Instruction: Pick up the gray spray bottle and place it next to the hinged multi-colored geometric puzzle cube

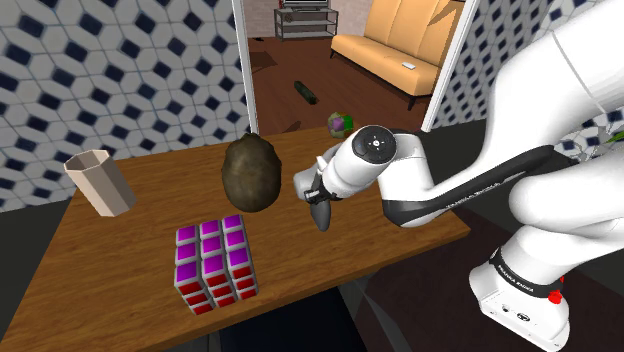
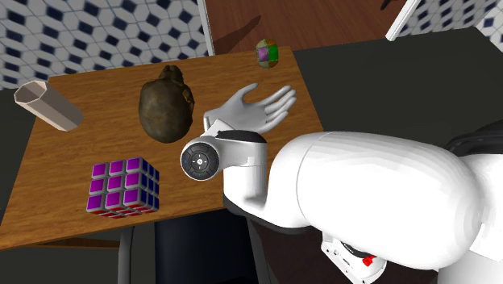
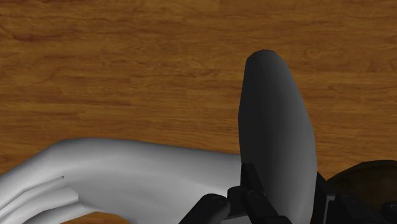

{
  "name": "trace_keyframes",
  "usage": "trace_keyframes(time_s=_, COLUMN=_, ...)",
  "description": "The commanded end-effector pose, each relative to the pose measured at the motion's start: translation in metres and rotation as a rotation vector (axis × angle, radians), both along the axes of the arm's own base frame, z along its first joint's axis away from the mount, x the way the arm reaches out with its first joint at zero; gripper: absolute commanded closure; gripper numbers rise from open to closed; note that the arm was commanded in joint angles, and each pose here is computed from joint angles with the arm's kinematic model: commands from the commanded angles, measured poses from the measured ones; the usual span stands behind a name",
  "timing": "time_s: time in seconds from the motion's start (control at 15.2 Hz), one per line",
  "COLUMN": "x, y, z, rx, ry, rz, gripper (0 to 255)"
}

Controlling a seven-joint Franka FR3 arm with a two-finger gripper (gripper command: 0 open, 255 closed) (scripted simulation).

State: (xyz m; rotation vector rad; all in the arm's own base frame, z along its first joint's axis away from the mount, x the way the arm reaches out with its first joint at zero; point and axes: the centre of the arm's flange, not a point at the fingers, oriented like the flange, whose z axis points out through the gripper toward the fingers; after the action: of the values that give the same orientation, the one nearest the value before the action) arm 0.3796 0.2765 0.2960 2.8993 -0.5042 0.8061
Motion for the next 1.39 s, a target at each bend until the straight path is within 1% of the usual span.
trace_keyframes(time_s=0.0, x=0.000, y=0.000, z=0.000, rx=0.000, ry=0.000, rz=0.000, gripper=255)
trace_keyframes(time_s=1.32, x=0.000, y=0.000, z=0.105, rx=0.000, ry=0.000, rz=0.000, gripper=255)
